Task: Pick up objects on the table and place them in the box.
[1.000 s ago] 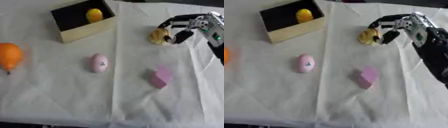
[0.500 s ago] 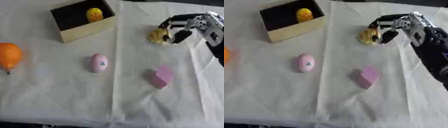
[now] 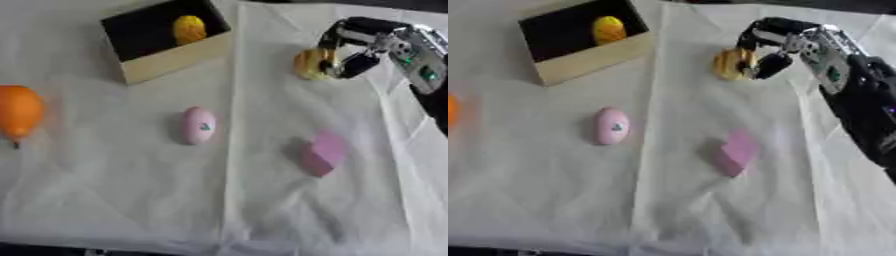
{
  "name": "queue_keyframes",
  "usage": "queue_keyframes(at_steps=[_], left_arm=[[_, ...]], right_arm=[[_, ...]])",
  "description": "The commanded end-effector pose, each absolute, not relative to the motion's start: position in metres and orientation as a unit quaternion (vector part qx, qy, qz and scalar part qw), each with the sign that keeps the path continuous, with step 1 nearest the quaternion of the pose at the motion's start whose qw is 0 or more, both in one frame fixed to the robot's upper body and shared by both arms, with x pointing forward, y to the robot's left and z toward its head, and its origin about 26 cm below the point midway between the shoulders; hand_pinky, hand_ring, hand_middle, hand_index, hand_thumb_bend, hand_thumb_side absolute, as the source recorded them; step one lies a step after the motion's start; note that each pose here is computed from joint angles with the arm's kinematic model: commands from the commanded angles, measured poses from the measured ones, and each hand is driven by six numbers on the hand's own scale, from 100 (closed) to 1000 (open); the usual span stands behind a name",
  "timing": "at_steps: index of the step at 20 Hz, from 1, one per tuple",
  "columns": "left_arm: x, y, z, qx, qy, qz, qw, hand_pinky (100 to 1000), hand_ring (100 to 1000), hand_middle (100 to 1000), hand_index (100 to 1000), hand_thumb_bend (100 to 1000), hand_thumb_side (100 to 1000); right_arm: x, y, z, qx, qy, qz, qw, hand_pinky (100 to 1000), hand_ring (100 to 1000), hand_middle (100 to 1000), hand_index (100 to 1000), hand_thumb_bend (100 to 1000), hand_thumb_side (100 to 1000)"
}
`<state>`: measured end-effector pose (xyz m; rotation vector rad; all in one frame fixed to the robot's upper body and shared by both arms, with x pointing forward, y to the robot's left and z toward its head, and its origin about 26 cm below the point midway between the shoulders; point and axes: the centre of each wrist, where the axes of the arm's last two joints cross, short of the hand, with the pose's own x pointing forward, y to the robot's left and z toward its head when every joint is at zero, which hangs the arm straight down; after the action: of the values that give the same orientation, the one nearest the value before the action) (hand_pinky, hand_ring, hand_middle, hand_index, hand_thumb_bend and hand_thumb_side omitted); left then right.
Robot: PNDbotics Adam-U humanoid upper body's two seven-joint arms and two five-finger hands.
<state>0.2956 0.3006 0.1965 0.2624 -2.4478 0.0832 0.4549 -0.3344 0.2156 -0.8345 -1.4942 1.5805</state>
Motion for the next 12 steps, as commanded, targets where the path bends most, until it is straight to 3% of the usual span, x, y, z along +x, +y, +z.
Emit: queue_keyframes(at_steps=[1,6,12], left_arm=[[0.293,0.301,0.204,0.101,-0.942,0.024,0.32,805,761,755,843,100,637],[0.293,0.301,0.204,0.1,-0.941,0.022,0.321,805,762,756,843,100,635],[0.294,0.297,0.205,0.09,-0.943,0.017,0.32,806,763,757,843,100,630]], right_arm=[[0.448,-0.338,0.258,-0.354,-0.616,0.605,0.36,724,686,466,650,100,202],[0.448,-0.295,0.308,-0.34,-0.66,0.595,0.306,726,683,463,652,100,177],[0.457,-0.19,0.344,-0.293,-0.684,0.625,0.237,726,685,470,653,100,182]])
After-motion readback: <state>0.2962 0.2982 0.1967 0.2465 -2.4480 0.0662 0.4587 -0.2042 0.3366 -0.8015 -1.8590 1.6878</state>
